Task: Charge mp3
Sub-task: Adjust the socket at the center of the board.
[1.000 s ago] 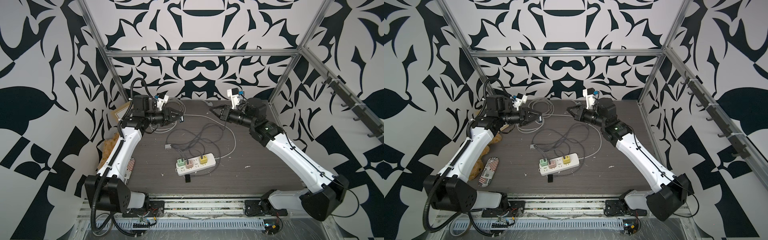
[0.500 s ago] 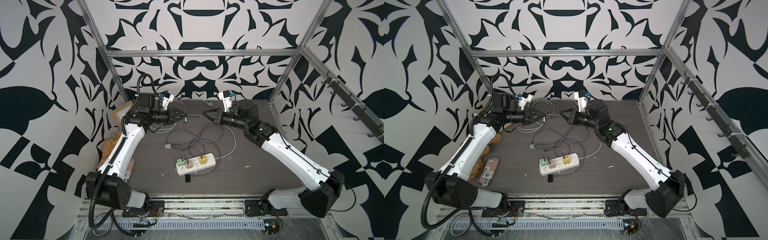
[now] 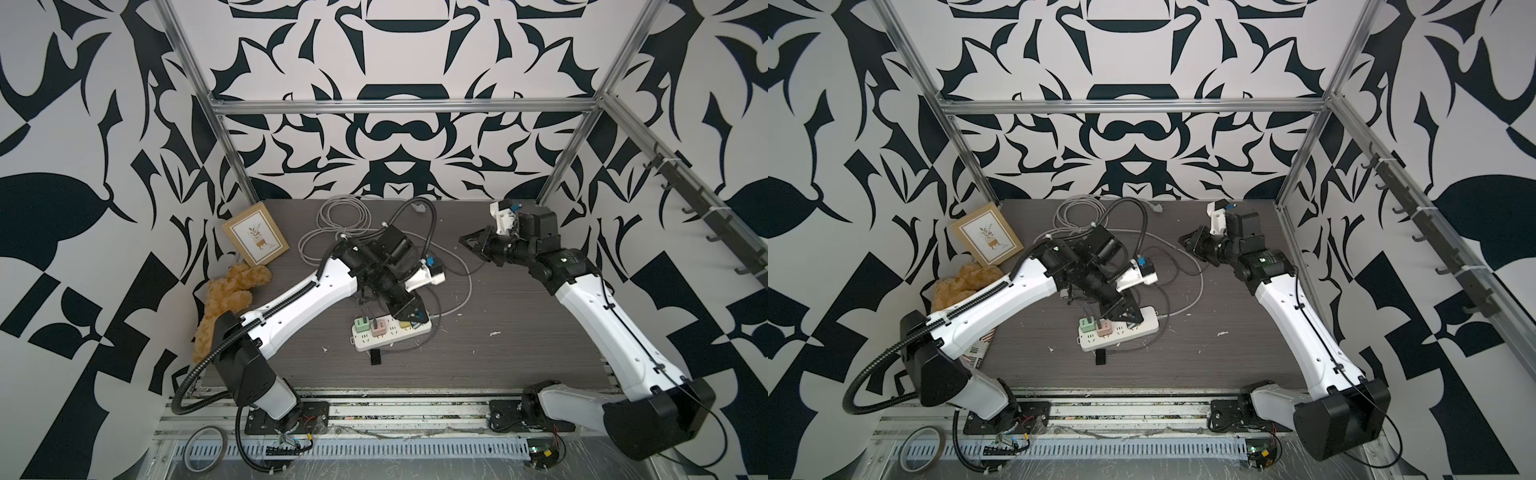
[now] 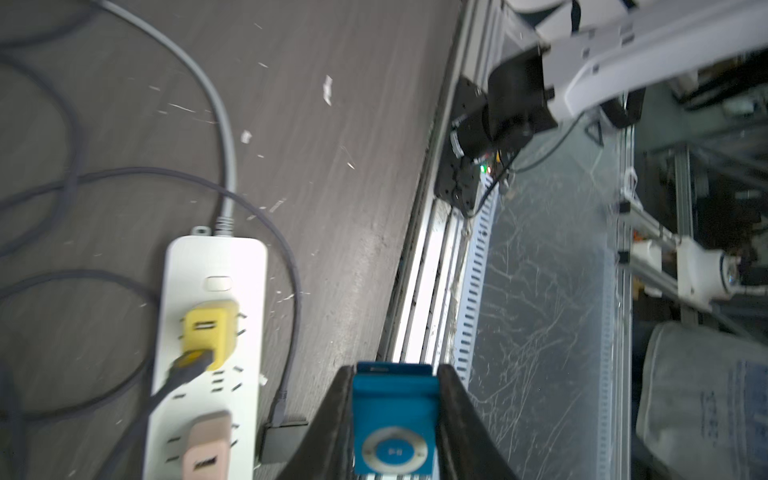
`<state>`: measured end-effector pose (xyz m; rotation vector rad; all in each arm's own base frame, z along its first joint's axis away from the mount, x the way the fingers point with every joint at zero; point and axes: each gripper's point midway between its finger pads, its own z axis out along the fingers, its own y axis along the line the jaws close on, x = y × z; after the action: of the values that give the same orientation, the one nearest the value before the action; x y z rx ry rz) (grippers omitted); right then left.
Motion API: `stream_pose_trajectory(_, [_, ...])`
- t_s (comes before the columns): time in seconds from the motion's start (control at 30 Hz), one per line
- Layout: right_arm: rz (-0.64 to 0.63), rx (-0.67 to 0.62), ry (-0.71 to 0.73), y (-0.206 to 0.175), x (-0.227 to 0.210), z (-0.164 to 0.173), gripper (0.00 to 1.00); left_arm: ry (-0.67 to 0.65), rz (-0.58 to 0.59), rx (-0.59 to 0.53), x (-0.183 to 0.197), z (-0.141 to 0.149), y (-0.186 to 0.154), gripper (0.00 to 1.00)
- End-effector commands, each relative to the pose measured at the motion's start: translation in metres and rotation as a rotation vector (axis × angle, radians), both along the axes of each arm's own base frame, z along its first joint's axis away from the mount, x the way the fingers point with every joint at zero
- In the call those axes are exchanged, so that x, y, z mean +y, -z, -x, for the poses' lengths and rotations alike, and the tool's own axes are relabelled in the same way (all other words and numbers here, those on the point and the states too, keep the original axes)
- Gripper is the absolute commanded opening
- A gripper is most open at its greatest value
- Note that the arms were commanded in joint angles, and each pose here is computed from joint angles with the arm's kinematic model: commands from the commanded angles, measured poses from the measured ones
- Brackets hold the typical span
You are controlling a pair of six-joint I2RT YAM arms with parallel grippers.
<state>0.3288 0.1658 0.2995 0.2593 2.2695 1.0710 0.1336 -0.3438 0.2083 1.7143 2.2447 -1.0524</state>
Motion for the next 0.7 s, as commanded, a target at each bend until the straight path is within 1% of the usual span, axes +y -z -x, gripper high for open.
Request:
stream_pose_trajectory(0.0, [0.003, -0.023, -0.013, -0.012, -0.007, 0.016, 0.00, 0.134, -0.068, -0.035, 0.000, 0.019, 0.040, 0.05])
stream_pose_trajectory(0.07, [0.005, -0.016, -0.007, -0.012, -0.010, 0.019, 0.00, 0.159, -0.101, -0.037, -0.005, 0.023, 0.062, 0.05])
stream_pose_trajectory(0.17, [0.006, -0.015, -0.004, -0.013, -0.012, 0.024, 0.00, 0.176, -0.155, -0.004, -0.007, 0.024, 0.089, 0.05])
stream_pose_trajectory(0.37, [0.007, -0.026, 0.017, -0.019, -0.017, 0.031, 0.00, 0.212, -0.276, -0.010, 0.005, 0.021, 0.144, 0.02])
stream_pose_trajectory(0.5, [-0.002, -0.029, 0.025, -0.023, -0.019, 0.035, 0.00, 0.182, -0.309, -0.049, 0.013, 0.008, 0.168, 0.02])
stream_pose_trajectory(0.6, [-0.007, -0.033, 0.028, -0.026, -0.019, 0.035, 0.00, 0.165, -0.366, -0.101, 0.023, -0.006, 0.186, 0.01])
stream_pose_trajectory(0.67, [-0.011, -0.040, 0.029, -0.029, -0.019, 0.035, 0.00, 0.132, -0.390, -0.144, 0.030, -0.020, 0.193, 0.01])
